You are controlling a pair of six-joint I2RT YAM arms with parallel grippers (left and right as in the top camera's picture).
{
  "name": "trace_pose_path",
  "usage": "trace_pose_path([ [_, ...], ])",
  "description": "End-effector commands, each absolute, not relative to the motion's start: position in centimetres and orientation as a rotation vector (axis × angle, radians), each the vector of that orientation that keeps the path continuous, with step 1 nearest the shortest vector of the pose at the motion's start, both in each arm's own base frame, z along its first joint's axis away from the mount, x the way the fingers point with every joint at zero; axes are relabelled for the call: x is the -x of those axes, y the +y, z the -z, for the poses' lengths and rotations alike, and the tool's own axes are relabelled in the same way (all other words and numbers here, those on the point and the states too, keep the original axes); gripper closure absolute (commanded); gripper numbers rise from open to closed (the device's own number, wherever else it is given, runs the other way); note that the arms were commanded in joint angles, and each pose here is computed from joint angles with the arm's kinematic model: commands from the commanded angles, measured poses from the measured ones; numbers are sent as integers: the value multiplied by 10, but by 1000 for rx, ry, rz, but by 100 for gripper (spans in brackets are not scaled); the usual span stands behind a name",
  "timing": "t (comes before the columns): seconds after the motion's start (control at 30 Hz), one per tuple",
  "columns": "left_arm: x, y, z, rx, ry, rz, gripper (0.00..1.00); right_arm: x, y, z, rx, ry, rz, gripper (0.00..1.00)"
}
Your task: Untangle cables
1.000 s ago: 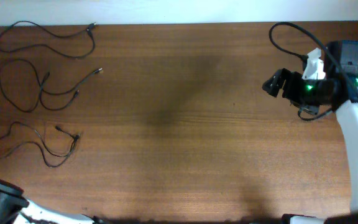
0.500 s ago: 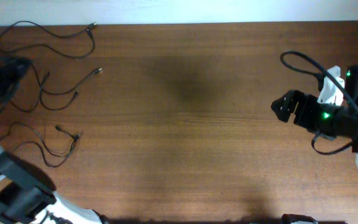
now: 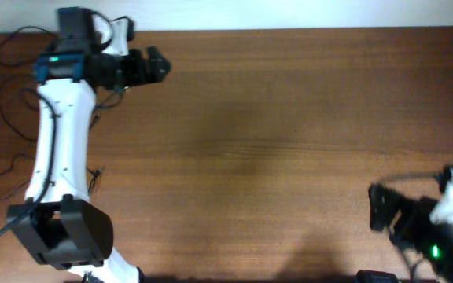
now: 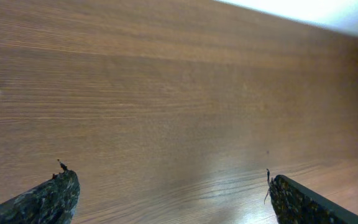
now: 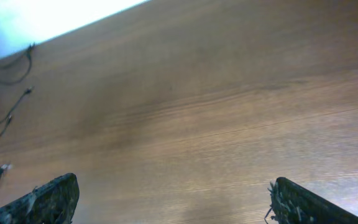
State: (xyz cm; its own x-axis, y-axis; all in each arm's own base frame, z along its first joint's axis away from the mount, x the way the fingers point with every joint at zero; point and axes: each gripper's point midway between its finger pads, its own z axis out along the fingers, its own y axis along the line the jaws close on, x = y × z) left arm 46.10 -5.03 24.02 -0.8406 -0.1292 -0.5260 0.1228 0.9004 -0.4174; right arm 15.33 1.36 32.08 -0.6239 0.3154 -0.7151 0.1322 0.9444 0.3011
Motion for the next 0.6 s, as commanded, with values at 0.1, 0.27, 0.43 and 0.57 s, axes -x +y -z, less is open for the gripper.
trace_pose_path([
  [0.1, -457, -79, -250, -108, 2488, 480, 1, -132, 4, -325, -320, 2158, -193, 1],
  [0.27, -456, -83, -250, -117, 2489, 483, 1, -131, 4, -322, -323, 2170, -193, 1],
  [0.43, -456, -83, -250, -117, 2489, 483, 1, -114, 8, -301, -345, 2281, -202, 1],
  [0.57, -456, -83, -250, -117, 2489, 483, 1, -110, 8, -297, -350, 2300, -202, 1],
])
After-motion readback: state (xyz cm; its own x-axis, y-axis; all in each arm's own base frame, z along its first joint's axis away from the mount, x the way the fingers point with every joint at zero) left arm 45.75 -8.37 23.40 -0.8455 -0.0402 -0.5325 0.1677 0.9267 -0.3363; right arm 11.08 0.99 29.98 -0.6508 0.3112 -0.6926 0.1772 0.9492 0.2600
